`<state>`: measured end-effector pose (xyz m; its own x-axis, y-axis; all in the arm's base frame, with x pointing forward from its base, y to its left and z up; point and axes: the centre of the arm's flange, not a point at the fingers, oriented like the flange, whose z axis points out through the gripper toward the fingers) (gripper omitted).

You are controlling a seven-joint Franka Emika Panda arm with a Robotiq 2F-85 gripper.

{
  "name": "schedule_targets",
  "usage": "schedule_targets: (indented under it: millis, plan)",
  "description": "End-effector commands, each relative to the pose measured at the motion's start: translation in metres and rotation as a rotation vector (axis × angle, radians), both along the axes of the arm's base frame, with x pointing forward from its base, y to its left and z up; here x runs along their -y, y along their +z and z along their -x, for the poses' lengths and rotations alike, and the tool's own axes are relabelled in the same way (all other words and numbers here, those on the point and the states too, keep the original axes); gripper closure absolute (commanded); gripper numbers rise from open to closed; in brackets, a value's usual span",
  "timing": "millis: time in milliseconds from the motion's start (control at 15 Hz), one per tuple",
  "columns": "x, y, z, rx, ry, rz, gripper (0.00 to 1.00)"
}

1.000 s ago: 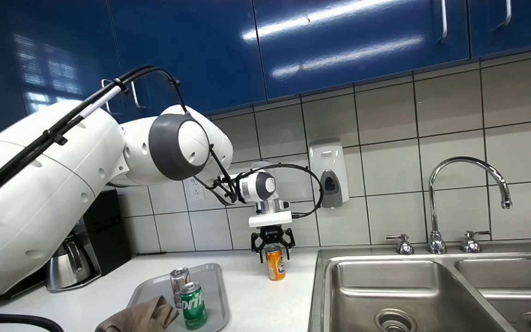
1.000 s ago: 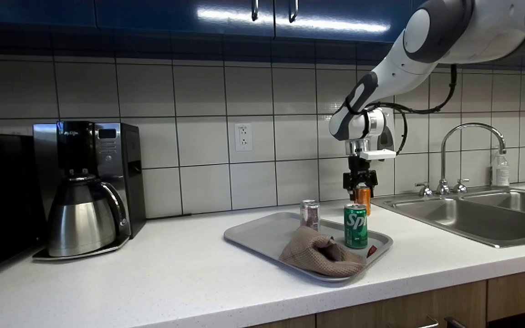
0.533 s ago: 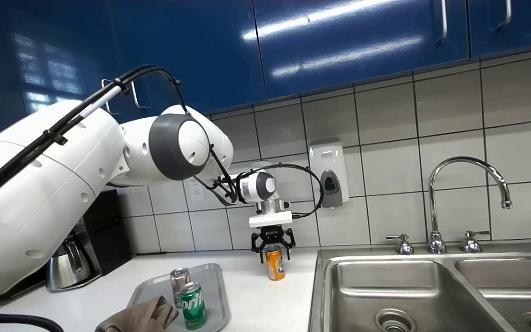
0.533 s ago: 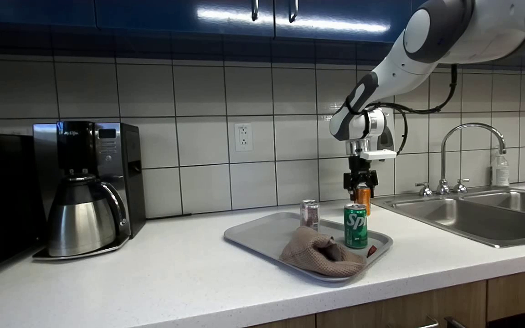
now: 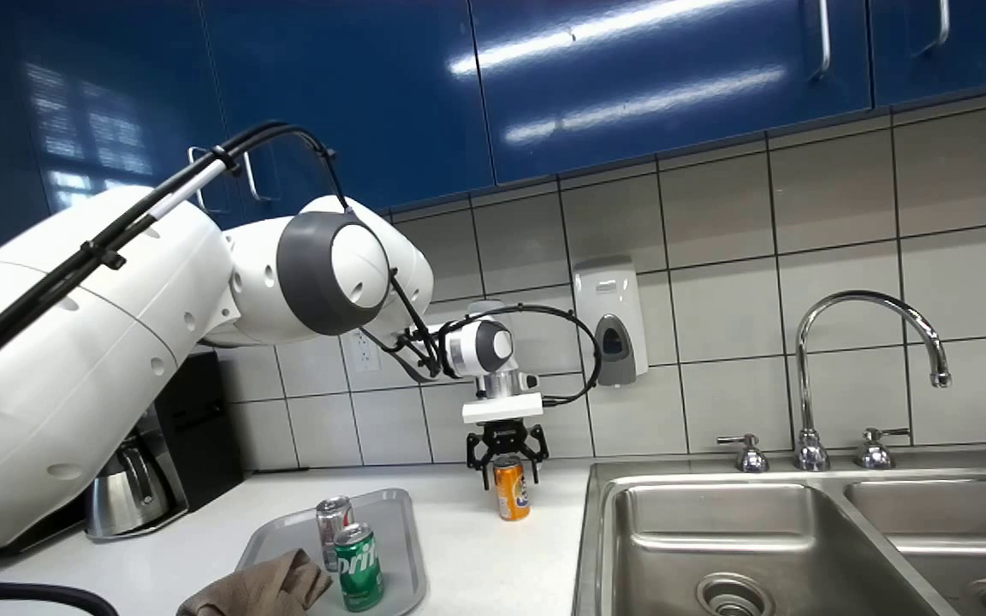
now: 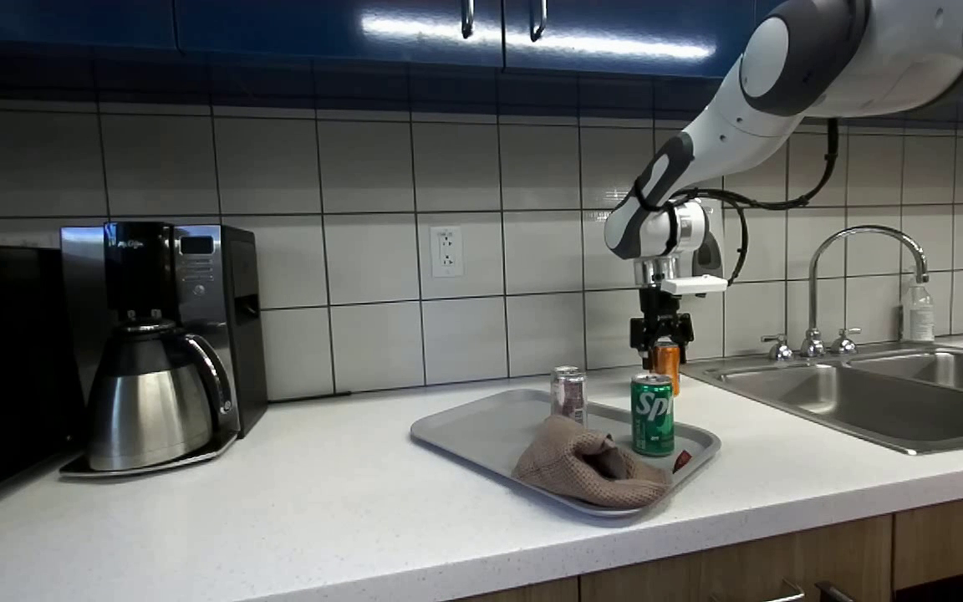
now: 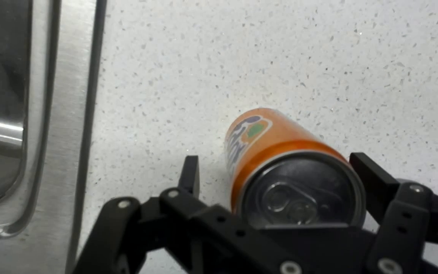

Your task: Put the grey can and the orange can on the tray

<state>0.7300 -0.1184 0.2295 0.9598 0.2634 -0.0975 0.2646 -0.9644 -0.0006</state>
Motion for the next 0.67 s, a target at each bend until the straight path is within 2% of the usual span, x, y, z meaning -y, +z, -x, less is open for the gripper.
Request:
schedule_targets:
  millis: [0, 267, 333, 400, 600]
  plan:
    - [-0.0022, -0.0022, 0.0018, -0.003, 0.000, 0.003, 0.00]
    - [-0.0048, -0.0041, -0.0004, 0.002, -0.001, 0.007, 0.00]
    - [-0.0054, -0.0043, -0.0007, 0.006, 0.002, 0.009, 0.25]
    - [-0.0060, -0.0044, -0.0008, 0.008, 0.002, 0.008, 0.26]
    - [-0.0087, -0.0045, -0.0019, 0.010, 0.009, 0.012, 0.49]
